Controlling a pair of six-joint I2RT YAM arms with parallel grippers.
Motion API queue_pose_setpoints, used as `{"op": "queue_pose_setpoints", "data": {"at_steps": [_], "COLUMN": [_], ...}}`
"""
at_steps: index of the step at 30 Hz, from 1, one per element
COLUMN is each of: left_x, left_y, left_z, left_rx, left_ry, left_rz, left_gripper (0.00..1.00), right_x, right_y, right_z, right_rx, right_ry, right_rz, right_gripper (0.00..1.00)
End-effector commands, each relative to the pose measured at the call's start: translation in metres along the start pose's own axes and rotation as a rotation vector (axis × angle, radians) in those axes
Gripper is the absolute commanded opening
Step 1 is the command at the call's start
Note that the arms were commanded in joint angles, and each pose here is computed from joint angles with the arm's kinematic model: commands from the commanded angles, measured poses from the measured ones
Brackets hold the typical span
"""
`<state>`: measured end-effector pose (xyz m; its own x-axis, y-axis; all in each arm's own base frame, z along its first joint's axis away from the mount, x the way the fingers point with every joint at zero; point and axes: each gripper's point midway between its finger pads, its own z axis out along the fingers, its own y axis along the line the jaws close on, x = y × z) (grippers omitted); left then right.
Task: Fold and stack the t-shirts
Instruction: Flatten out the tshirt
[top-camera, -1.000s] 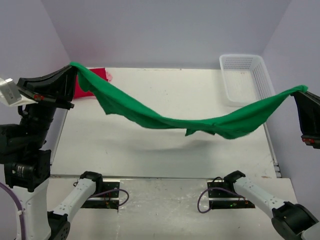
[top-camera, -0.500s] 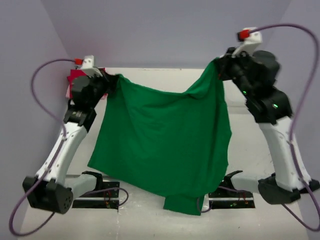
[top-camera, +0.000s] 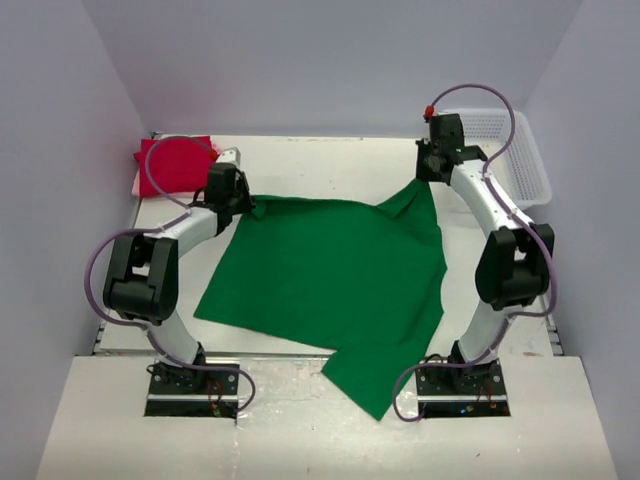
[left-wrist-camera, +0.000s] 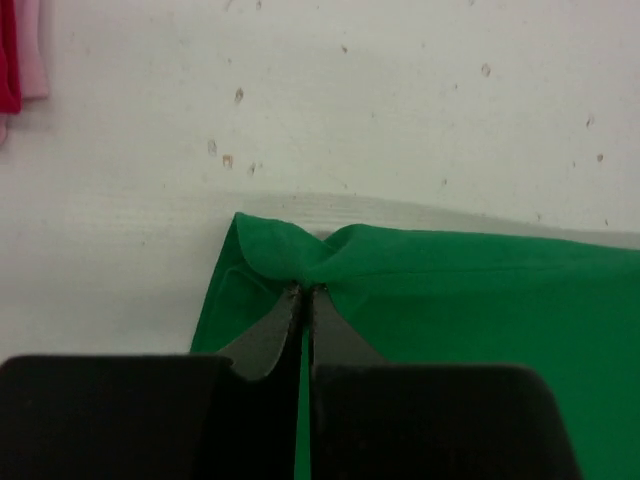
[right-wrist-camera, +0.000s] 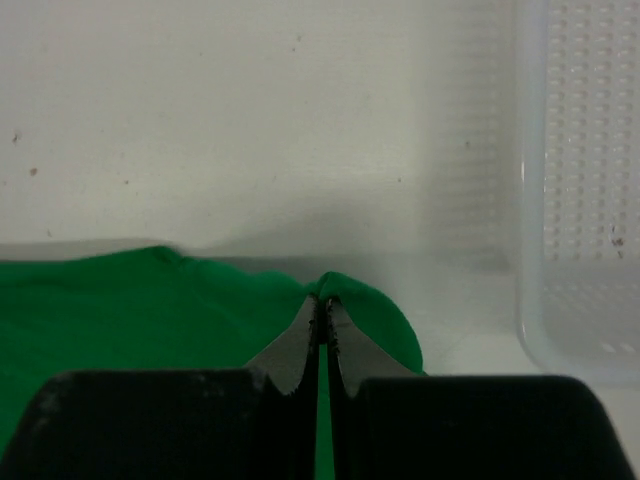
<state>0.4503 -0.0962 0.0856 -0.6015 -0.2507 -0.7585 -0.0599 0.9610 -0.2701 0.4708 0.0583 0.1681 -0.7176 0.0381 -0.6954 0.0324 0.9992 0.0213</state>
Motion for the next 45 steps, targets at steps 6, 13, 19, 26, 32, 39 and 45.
{"op": "queue_pose_setpoints", "data": {"at_steps": [6,13,19,26,32,39,45], "left_x": [-0.047,-0.07,-0.097,-0.102,-0.093,-0.107,-0.104], "left_y": [0.006,0.028,0.038,0.038,0.058,0.05,0.054], "left_z": [0.02,0.023,0.006,0.005,0.016,0.017,0.025], "left_rx": [-0.029,-0.078,-0.169,-0.177,-0.293,-0.275,-0.3], "left_ry": [-0.119,-0.114,-0.144,-0.137,-0.072,-0.073,-0.025], "left_rz": [0.082,0.14,0.164,0.175,0.154,0.128,0.163], "left_gripper": [0.0,0.0,0.0,0.0,0.0,0.0,0.0], "right_x": [-0.084,-0.087,-0.094,-0.078,-0.058,-0.05,-0.013], "right_y": [0.001,-0.008,-0.011,-0.005,0.005,0.03,0.049], "right_z": [0.032,0.022,0.011,0.005,-0.004,-0.031,-0.042], "right_rx": [-0.02,0.01,0.019,-0.007,-0.016,-0.069,-0.074], "right_ry": [-0.096,-0.107,-0.128,-0.079,-0.047,-0.041,0.017], "right_rz": [-0.012,-0.003,0.012,0.04,0.044,0.027,0.03], "right_gripper": [0.0,0.0,0.0,0.0,0.0,0.0,0.0]}}
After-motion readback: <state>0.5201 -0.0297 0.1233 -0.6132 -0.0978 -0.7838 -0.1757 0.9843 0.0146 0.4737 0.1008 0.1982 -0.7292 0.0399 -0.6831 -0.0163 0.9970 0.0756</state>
